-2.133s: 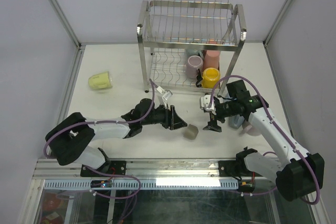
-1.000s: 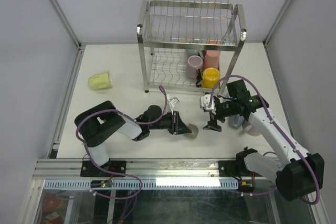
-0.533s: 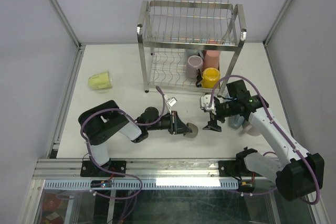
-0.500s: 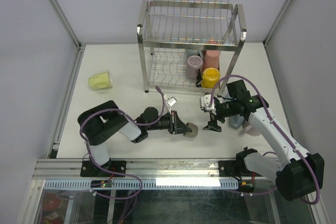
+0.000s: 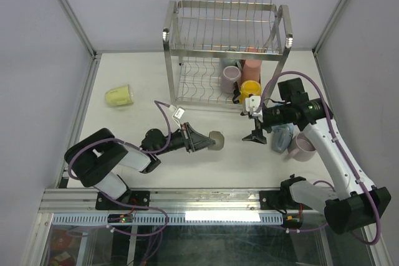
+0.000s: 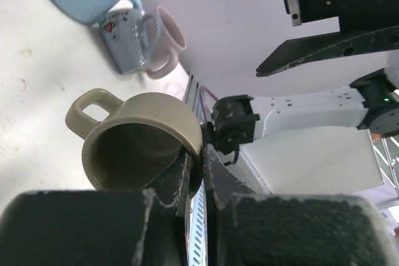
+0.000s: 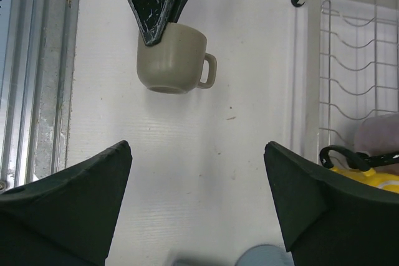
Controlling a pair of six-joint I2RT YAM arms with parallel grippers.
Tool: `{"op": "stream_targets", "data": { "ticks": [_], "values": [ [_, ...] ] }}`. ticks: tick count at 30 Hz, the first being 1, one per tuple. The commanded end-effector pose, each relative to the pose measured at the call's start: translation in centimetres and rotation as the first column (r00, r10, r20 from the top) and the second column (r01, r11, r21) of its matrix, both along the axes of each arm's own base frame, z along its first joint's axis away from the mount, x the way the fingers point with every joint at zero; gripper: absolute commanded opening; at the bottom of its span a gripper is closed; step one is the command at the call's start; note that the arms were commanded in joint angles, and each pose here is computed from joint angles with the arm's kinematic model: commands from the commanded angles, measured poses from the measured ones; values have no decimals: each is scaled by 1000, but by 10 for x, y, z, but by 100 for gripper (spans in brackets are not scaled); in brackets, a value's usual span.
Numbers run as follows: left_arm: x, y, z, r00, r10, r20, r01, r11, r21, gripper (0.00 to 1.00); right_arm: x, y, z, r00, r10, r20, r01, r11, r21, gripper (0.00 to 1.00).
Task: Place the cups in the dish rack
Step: Pick up the cup at the center of the board.
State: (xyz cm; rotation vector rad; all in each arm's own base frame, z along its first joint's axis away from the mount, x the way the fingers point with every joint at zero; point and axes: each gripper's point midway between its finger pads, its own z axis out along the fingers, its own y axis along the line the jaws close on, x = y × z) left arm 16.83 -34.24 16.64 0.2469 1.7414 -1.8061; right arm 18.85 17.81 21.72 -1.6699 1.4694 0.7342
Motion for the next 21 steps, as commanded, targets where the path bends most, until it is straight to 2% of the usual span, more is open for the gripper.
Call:
{"op": "stream_targets", "data": {
  "ticks": [1, 9, 21],
  "values": [
    [-5, 26, 82, 983, 56, 175, -11, 969, -247, 0, -5, 8, 39, 998, 59, 14, -60, 996, 59, 90],
    [-17, 65, 155, 939, 162, 304, -24, 911, -411, 0, -5, 23, 88, 994, 94, 56, -102, 979, 176, 90],
    [-34, 80, 225, 914, 123, 387, 114, 837, -535, 0, -3, 36, 150, 975, 148, 163, -190, 940, 282, 90]
  ]
}}
